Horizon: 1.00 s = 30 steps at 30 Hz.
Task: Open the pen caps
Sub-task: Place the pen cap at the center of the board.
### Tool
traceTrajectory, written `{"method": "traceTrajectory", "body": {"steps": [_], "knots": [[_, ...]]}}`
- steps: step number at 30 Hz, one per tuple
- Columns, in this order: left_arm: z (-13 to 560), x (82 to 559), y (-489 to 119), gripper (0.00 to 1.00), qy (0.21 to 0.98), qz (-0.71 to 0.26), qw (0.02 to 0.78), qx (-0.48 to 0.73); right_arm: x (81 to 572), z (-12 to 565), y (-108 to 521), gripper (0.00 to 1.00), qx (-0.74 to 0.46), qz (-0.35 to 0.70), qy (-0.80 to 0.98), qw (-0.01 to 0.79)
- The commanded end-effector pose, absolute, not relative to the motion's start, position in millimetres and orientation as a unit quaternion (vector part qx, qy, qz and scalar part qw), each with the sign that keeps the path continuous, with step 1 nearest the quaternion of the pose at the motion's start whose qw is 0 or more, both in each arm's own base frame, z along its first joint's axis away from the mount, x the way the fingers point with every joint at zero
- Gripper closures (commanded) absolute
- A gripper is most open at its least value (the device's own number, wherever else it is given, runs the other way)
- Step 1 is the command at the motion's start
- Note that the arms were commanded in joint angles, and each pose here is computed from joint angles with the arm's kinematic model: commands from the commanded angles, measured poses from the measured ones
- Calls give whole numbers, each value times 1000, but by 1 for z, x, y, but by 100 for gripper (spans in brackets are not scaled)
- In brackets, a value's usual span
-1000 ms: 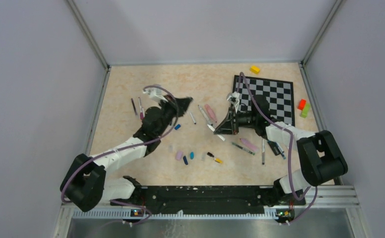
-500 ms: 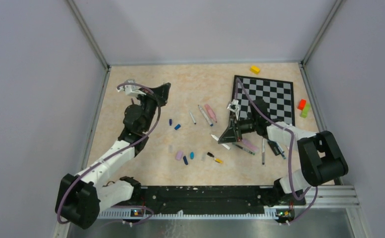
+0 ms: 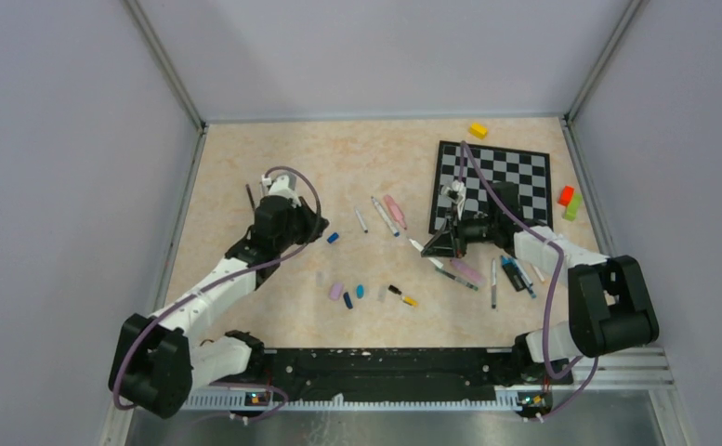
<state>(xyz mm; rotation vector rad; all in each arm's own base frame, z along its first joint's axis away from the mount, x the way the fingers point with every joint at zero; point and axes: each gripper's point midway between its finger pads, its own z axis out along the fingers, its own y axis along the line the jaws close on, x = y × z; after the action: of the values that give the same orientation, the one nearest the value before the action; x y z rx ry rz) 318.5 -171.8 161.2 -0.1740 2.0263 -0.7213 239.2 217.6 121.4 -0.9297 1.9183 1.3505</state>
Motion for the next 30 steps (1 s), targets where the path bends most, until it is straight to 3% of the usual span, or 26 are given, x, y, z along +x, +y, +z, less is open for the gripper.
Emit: {"method": "traceTrajectory", "body": {"steps": [1, 9, 22, 30], "knots": [[126, 316, -141, 93, 877, -193, 429, -94, 250, 133, 218, 100, -376, 495, 709, 334], [80, 319, -124, 90, 911, -121, 380, -108, 251, 128, 217, 100, -376, 490, 714, 330], [89, 386, -110, 91, 906, -90, 400, -103, 255, 126, 216, 100, -377, 480, 718, 334], [74, 438, -109, 89, 920, -95, 366, -101, 330, 120, 228, 100, -385, 351, 772, 364]]}}
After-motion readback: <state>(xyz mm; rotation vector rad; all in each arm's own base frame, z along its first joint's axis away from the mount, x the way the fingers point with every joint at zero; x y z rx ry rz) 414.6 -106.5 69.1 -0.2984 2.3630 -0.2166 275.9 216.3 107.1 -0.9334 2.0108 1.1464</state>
